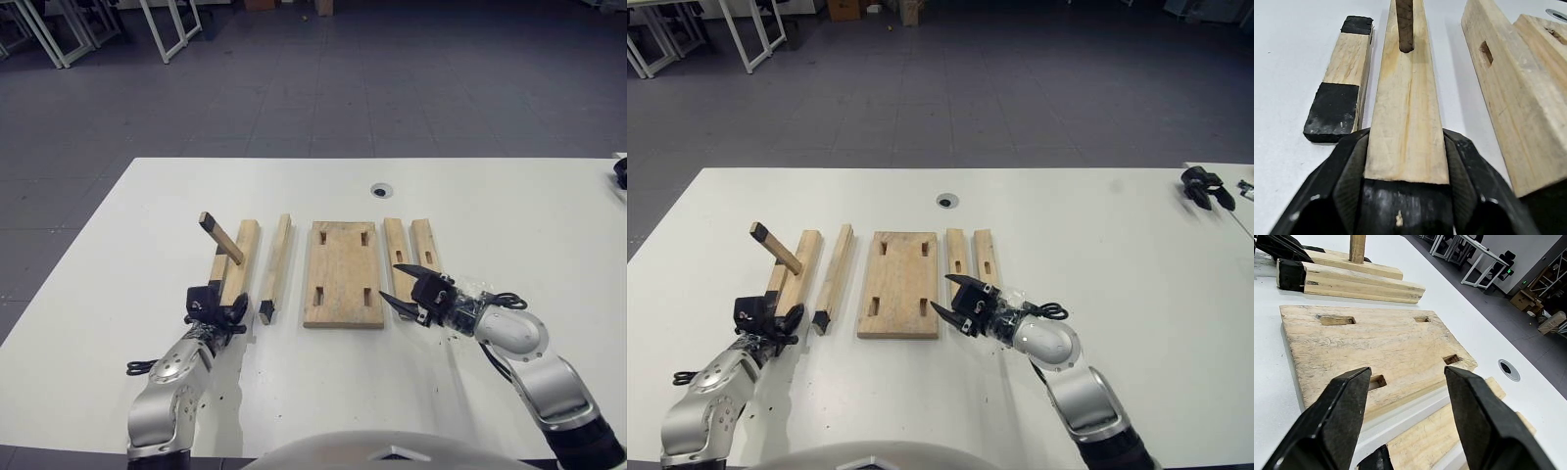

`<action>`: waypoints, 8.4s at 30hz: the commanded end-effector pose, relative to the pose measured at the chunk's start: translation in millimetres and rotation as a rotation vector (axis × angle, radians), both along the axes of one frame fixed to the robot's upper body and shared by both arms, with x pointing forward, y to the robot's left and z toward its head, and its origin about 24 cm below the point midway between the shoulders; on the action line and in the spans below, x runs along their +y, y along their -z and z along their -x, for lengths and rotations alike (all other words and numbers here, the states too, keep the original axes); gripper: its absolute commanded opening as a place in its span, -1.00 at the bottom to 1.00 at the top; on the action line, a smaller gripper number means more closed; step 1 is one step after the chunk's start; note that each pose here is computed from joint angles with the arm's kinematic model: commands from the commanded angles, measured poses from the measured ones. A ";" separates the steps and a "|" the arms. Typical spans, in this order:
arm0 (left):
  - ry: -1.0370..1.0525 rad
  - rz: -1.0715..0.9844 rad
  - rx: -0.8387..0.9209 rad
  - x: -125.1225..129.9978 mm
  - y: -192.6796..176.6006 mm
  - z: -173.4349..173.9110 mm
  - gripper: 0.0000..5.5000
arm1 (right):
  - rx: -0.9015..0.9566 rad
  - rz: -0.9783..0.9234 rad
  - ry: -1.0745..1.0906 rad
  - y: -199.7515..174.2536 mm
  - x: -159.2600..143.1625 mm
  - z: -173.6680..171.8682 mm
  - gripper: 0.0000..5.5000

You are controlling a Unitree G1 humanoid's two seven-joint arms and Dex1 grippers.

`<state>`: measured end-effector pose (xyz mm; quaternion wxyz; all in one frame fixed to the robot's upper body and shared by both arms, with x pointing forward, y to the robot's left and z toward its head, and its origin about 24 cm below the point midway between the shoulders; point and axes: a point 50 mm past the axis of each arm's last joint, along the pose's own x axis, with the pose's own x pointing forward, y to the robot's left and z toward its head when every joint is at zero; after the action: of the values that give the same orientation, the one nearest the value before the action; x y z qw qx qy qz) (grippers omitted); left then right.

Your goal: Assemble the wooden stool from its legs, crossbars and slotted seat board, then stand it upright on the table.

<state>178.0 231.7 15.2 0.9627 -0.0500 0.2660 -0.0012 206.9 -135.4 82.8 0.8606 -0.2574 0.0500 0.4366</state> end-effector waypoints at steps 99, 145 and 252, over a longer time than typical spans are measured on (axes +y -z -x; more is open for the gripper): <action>1.359 -0.694 0.339 -12.8 -25.7 -11.7 0.13 | 0.610 -0.252 -0.260 -25.4 4.4 -123.9 -0.27; 1.254 -0.631 0.156 -37.6 -18.3 -25.7 0.13 | 0.671 0.095 -0.053 16.2 -32.6 -147.1 0.24; 0.931 -0.399 -0.086 -138.0 -37.9 -67.8 0.13 | 0.025 -0.712 0.301 -147.6 -17.4 -115.8 -0.25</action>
<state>237.2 100.7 47.8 0.8554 0.2567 0.2324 -0.3851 322.5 -159.2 226.7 0.9599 0.0755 -0.0558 0.2641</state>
